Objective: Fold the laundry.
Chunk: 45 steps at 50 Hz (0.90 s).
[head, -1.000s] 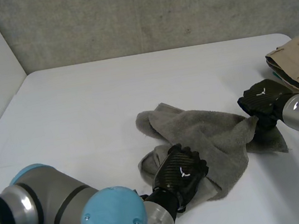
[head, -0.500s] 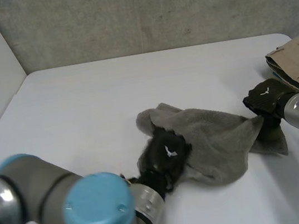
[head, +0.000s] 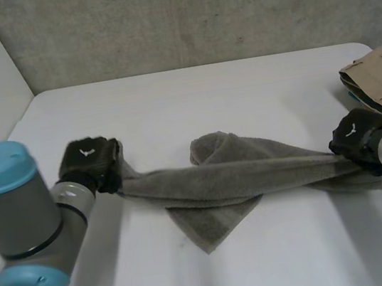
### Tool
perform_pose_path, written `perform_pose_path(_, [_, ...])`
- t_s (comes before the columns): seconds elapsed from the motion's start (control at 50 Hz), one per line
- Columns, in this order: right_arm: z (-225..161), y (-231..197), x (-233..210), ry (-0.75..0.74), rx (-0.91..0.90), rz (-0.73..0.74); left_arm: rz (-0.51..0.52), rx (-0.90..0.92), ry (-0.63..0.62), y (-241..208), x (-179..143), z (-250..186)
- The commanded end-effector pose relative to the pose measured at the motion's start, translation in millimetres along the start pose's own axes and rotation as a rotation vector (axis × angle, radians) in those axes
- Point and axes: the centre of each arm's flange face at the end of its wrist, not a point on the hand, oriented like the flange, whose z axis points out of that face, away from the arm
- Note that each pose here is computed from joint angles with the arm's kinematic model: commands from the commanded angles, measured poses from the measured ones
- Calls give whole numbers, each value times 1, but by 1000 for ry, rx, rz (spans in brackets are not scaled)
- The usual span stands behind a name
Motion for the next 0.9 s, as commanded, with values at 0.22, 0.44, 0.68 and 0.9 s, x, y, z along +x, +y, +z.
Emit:
perform_pose_path(0.22, [46,-110,130,783,431,-57,-91,646,-251,-179,-57,89])
perform_pose_path(0.44, [9,-149,183,1201,701,-97,-153,854,-436,-220,-99,81])
perform_pose_path(0.68, [57,-109,98,873,554,-81,-140,532,-328,-113,-66,89])
perform_pose_path(0.9, [92,-47,-15,421,381,76,-170,176,-244,11,-33,95])
